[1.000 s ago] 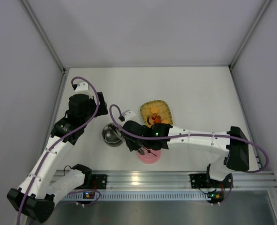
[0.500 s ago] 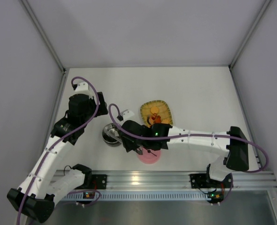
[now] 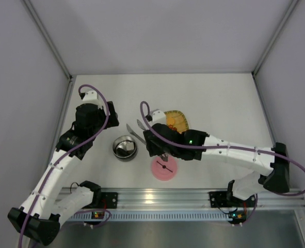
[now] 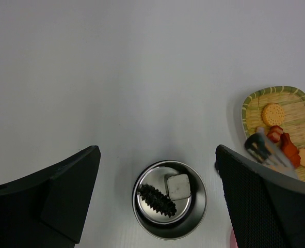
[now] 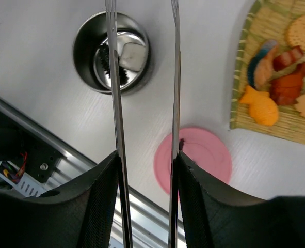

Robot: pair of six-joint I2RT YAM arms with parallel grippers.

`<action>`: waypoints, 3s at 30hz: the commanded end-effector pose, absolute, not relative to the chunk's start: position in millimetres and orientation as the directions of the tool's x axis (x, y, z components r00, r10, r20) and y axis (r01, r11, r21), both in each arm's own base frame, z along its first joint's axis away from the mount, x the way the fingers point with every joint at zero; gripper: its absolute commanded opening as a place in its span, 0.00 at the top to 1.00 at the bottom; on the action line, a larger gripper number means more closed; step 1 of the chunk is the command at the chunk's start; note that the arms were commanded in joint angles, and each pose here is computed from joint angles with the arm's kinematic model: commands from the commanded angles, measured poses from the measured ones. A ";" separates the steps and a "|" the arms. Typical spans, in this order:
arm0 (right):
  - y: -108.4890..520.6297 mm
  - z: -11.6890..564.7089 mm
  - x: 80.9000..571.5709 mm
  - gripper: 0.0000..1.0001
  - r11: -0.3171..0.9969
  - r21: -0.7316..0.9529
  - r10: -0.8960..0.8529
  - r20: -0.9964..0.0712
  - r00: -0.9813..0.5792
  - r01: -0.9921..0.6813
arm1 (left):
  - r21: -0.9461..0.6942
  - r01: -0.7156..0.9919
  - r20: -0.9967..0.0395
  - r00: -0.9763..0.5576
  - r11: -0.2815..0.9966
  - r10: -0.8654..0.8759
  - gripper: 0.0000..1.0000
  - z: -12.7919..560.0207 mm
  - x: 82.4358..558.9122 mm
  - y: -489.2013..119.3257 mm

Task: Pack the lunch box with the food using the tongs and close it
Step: Pick up the fake food from the plate, then place the fake food in the packing box.

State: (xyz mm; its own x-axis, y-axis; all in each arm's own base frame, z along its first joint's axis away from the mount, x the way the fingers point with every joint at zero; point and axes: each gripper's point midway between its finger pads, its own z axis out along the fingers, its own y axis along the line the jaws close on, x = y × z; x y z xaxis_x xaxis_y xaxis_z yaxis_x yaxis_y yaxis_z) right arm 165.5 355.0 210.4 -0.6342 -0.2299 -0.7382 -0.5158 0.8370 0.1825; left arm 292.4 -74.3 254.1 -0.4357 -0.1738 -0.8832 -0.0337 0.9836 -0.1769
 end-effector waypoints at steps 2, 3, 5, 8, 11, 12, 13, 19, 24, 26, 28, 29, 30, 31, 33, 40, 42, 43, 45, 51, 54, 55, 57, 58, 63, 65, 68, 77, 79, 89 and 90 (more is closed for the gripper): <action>297.5 228.6 189.1 0.55 0.908 0.163 -0.125 -0.775 -0.620 -0.386 | -0.184 -0.044 -0.891 -0.414 0.982 -0.186 0.02 259.8 293.7 -71.3; 285.9 226.6 195.2 0.55 0.924 0.151 -0.110 -0.777 -0.620 -0.352 | -0.182 -0.043 -0.891 -0.414 0.982 -0.184 0.01 259.8 293.7 -71.5; 264.4 217.4 195.5 0.55 0.938 0.135 -0.106 -0.767 -0.633 -0.321 | -0.186 -0.041 -0.891 -0.415 0.982 -0.186 0.01 259.6 294.0 -72.0; 238.5 202.0 200.2 0.55 0.955 0.127 -0.085 -0.750 -0.656 -0.269 | -0.189 -0.036 -0.890 -0.416 0.981 -0.187 0.02 260.0 293.6 -73.3; 222.5 185.8 201.9 0.54 0.966 0.112 -0.078 -0.732 -0.677 -0.232 | -0.189 -0.038 -0.890 -0.415 0.981 -0.187 0.01 260.0 293.6 -73.0; 218.4 180.4 202.9 0.54 0.970 0.106 -0.076 -0.724 -0.685 -0.219 | -0.190 -0.038 -0.891 -0.414 0.981 -0.188 0.01 260.3 293.9 -72.9; 217.5 176.8 201.9 0.54 0.970 0.106 -0.079 -0.718 -0.691 -0.220 | -0.188 -0.041 -0.890 -0.416 0.981 -0.187 0.02 259.6 294.0 -72.4; 212.3 155.0 199.3 0.54 0.975 0.084 -0.093 -0.691 -0.717 -0.207 | -0.186 -0.038 -0.890 -0.418 0.982 -0.185 0.01 258.9 293.7 -73.0; 211.5 143.6 197.9 0.55 0.976 0.077 -0.100 -0.676 -0.730 -0.204 | -0.187 -0.039 -0.890 -0.416 0.982 -0.186 0.01 259.2 294.1 -72.6; 211.2 136.9 198.2 0.55 0.977 0.067 -0.108 -0.668 -0.737 -0.203 | -0.188 -0.038 -0.890 -0.416 0.981 -0.187 0.02 259.3 293.5 -73.0; 211.7 132.1 198.5 0.55 0.977 0.059 -0.115 -0.660 -0.742 -0.204 | -0.186 -0.038 -0.890 -0.418 0.982 -0.185 0.02 258.8 294.2 -73.1; 211.6 130.0 199.2 0.55 0.978 0.054 -0.117 -0.659 -0.743 -0.202 | -0.187 -0.040 -0.889 -0.419 0.982 -0.186 0.02 258.5 294.1 -72.7; 212.0 128.7 200.3 0.55 0.978 0.053 -0.117 -0.657 -0.744 -0.201 | -0.186 -0.039 -0.888 -0.420 0.982 -0.185 0.01 257.8 293.9 -73.1; 211.7 127.5 200.6 0.55 0.979 0.050 -0.119 -0.656 -0.745 -0.200 | -0.186 -0.041 -0.889 -0.418 0.982 -0.186 0.01 258.5 294.1 -72.4; 212.0 126.9 202.2 0.55 0.979 0.051 -0.117 -0.657 -0.745 -0.199 | -0.185 -0.039 -0.889 -0.419 0.982 -0.184 0.02 258.5 294.0 -72.8; 216.1 124.7 205.4 0.61 0.976 0.058 -0.122 -0.651 -0.749 -0.209 | -0.184 -0.041 -0.888 -0.421 0.982 -0.184 0.01 257.4 294.2 -72.4; 217.5 124.5 205.4 0.65 0.975 0.061 -0.123 -0.649 -0.750 -0.212 | -0.184 -0.042 -0.889 -0.419 0.982 -0.184 0.01 258.1 294.4 -72.2; 218.3 124.4 205.1 0.66 0.974 0.063 -0.125 -0.647 -0.752 -0.216 | -0.184 -0.041 -0.888 -0.421 0.982 -0.184 0.01 257.4 294.2 -72.4; 218.4 127.0 205.5 0.70 0.974 0.064 -0.124 -0.651 -0.749 -0.216 | -0.186 -0.040 -0.889 -0.420 0.982 -0.185 0.01 258.1 294.2 -72.9; 214.4 146.0 207.1 0.75 0.976 0.072 -0.105 -0.673 -0.732 -0.207 | -0.185 -0.039 -0.889 -0.419 0.982 -0.184 0.01 258.4 294.4 -72.9; 209.1 162.0 207.8 0.76 0.978 0.072 -0.093 -0.696 -0.712 -0.198 | -0.183 -0.039 -0.889 -0.420 0.982 -0.182 0.01 258.0 294.2 -72.8; 208.0 168.3 209.4 0.76 0.978 0.077 -0.083 -0.704 -0.705 -0.192 | -0.185 -0.039 -0.889 -0.419 0.982 -0.184 0.01 258.4 294.4 -72.9; 202.3 176.9 208.5 0.76 0.979 0.072 -0.081 -0.714 -0.696 -0.188 | -0.184 -0.041 -0.889 -0.420 0.982 -0.184 0.02 258.1 294.3 -72.4; 202.7 182.4 208.6 0.76 0.979 0.079 -0.076 -0.720 -0.690 -0.190 | -0.184 -0.039 -0.889 -0.420 0.982 -0.184 0.01 258.1 294.2 -72.9; 204.9 194.8 207.5 0.77 0.972 0.105 -0.067 -0.732 -0.678 -0.209 | -0.186 -0.040 -0.889 -0.419 0.982 -0.186 0.02 258.7 294.3 -73.0; 210.2 197.2 206.2 0.78 0.967 0.119 -0.070 -0.731 -0.679 -0.227 | -0.186 -0.040 -0.889 -0.420 0.982 -0.185 0.01 258.1 294.2 -72.9; 226.6 201.1 204.8 0.78 0.953 0.153 -0.070 -0.732 -0.678 -0.262 | -0.187 -0.041 -0.888 -0.420 0.981 -0.187 0.02 258.1 294.2 -73.0; 312.0 226.1 188.9 0.79 0.882 0.201 -0.140 -0.752 -0.644 -0.427 | -0.186 -0.045 -0.889 -0.417 0.981 -0.188 0.01 258.4 294.6 -72.1; 332.5 228.9 184.5 0.79 0.859 0.224 -0.150 -0.749 -0.645 -0.460 | -0.185 -0.043 -0.888 -0.420 0.982 -0.185 0.02 257.7 294.6 -72.3; 402.0 227.4 145.9 0.78 0.756 0.285 -0.223 -0.734 -0.642 -0.589 | -0.183 -0.043 -0.888 -0.421 0.982 -0.184 0.02 257.1 294.0 -72.3; 405.8 224.6 144.6 0.78 0.755 0.283 -0.230 -0.730 -0.643 -0.592 | -0.185 -0.046 -0.888 -0.419 0.982 -0.187 0.02 257.8 294.3 -71.7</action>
